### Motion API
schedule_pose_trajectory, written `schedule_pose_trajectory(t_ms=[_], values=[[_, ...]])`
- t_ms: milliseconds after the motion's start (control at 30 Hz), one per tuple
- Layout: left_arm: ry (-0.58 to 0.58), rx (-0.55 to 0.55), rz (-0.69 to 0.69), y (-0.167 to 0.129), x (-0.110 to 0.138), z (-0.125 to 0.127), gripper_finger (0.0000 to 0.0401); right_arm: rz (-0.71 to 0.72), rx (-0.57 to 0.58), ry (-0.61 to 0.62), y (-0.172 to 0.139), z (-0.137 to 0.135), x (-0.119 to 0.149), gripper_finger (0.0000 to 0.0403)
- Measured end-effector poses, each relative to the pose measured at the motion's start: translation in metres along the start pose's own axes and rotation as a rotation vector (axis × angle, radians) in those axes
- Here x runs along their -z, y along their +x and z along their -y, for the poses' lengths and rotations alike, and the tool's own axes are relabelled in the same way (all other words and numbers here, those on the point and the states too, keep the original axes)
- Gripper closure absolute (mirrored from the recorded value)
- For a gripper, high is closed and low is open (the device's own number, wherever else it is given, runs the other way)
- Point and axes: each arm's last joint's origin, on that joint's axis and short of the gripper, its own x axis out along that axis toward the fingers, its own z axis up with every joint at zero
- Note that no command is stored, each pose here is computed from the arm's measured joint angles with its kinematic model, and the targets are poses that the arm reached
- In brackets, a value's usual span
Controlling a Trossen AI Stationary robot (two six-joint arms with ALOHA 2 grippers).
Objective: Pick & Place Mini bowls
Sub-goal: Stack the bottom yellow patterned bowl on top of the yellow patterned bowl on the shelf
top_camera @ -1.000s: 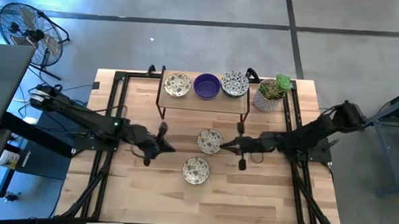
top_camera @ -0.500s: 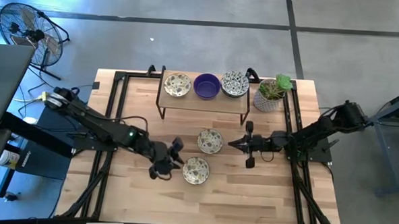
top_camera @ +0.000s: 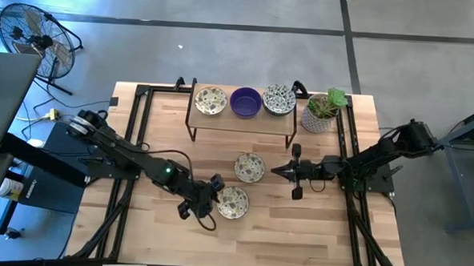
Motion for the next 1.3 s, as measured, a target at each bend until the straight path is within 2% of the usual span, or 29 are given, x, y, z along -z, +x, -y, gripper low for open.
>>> schedule_pose_trajectory(t_ms=[200,400,500,700,867,933,1067,1133,1200,1300], values=[[0.034,0.048,-0.040,0.013,-0.010,-0.003,0.0263,-0.004,0.000,-0.005,0.000,0.000,0.000,0.0401],[0.160,0.112,-0.094,0.037,-0.026,0.004,0.0263,-0.006,-0.001,-0.013,0.000,0.000,0.001,0.0402],[0.200,0.097,-0.110,0.042,-0.035,0.000,0.0263,-0.005,-0.005,-0.012,0.000,0.000,0.001,0.0401],[0.213,0.092,-0.138,0.045,-0.034,0.000,0.0263,-0.001,-0.016,-0.012,0.000,0.000,0.000,0.0401],[0.221,0.133,-0.209,0.064,-0.025,0.008,0.0263,-0.001,-0.015,-0.011,0.000,0.000,0.000,0.0401],[0.205,0.121,-0.190,0.068,-0.027,0.008,0.0263,0.000,-0.015,-0.011,0.000,0.000,0.000,0.0401],[0.209,0.108,-0.259,0.074,-0.021,0.011,0.0263,0.000,-0.015,-0.011,0.000,0.000,0.000,0.0402],[0.206,0.077,-0.249,0.073,-0.024,0.008,0.0263,0.001,-0.015,-0.011,0.000,0.000,0.000,0.0401],[0.202,0.076,-0.250,0.072,-0.023,0.008,0.0268,0.001,-0.015,-0.011,0.000,0.000,0.000,0.0402],[0.186,0.090,-0.244,0.073,-0.023,0.009,0.0297,0.001,-0.015,-0.016,0.000,0.000,0.000,0.0402]])
